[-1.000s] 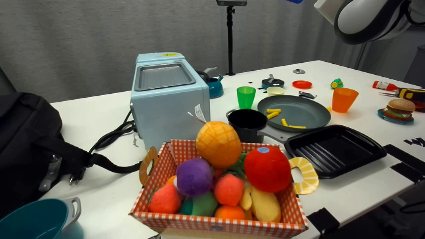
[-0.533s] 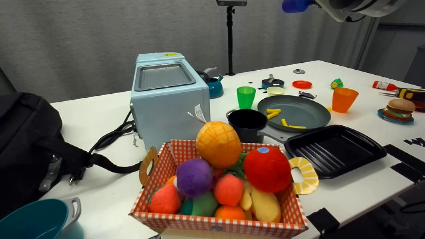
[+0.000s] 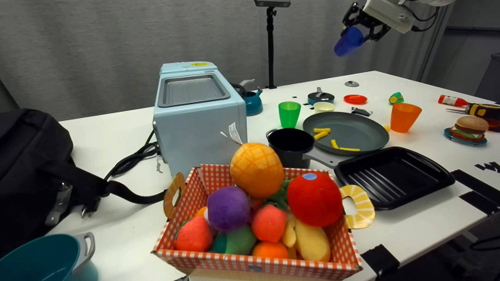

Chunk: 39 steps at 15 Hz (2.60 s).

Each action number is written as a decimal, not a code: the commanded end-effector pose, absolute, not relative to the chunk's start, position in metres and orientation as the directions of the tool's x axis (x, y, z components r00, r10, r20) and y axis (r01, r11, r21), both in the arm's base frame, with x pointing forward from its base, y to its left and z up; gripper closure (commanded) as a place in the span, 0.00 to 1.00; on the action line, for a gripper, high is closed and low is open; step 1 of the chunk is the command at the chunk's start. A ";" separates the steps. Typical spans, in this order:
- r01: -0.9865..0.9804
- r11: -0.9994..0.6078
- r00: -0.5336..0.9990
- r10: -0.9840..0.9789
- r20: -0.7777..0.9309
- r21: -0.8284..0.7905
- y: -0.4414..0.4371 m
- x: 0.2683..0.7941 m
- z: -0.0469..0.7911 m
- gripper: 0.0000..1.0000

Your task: Pour the contents of the blue cup onto the plate

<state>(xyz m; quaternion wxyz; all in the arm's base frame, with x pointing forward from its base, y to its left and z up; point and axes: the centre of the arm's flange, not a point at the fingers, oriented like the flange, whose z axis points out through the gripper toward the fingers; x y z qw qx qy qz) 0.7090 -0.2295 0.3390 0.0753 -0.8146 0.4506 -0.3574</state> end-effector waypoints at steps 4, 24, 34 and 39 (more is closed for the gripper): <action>-0.820 -0.512 0.454 -0.854 0.252 -0.255 -0.243 0.761 0.293 0.50; -0.833 -0.553 0.553 -0.830 0.066 0.028 -0.218 0.771 0.195 0.05; -0.818 -0.575 0.570 -0.815 0.104 -0.022 -0.215 0.762 0.226 0.00; -0.767 -0.633 0.608 -0.769 0.197 -0.106 -0.201 0.744 0.276 0.00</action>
